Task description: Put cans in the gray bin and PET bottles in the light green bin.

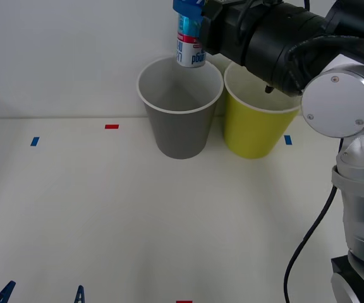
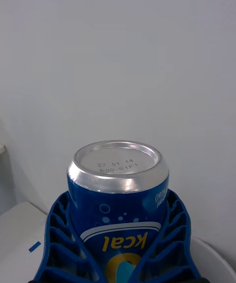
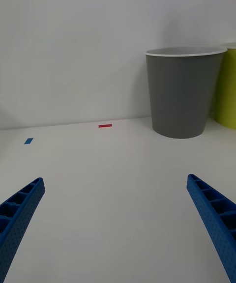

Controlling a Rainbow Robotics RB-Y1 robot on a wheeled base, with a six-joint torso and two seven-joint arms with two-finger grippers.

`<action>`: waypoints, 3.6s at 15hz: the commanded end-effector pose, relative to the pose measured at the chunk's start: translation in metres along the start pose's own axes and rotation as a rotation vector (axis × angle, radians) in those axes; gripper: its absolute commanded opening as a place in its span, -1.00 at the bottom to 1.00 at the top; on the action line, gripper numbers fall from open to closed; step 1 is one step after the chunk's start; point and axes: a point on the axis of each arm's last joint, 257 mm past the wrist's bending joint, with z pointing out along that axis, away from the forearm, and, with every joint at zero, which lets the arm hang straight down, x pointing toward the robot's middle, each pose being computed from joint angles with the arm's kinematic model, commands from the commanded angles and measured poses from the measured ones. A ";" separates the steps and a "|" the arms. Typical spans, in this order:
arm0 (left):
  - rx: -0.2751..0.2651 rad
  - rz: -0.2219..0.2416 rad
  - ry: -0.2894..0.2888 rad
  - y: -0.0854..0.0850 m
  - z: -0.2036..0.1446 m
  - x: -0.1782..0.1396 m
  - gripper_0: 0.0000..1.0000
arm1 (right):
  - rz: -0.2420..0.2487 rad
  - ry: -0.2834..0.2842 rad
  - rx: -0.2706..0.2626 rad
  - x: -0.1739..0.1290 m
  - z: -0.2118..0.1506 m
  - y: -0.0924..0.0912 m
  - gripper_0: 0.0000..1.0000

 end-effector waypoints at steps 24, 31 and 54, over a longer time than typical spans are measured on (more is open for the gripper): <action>0.000 0.000 0.000 0.000 0.000 0.000 1.00 | -0.161 -0.086 0.038 0.027 0.057 -0.025 1.00; 0.000 0.000 0.000 0.000 0.000 0.000 1.00 | -0.181 -0.086 0.041 0.028 0.057 -0.023 1.00; 0.000 0.000 0.000 0.000 0.000 0.000 1.00 | -0.121 -0.139 0.334 0.112 -0.203 -0.076 1.00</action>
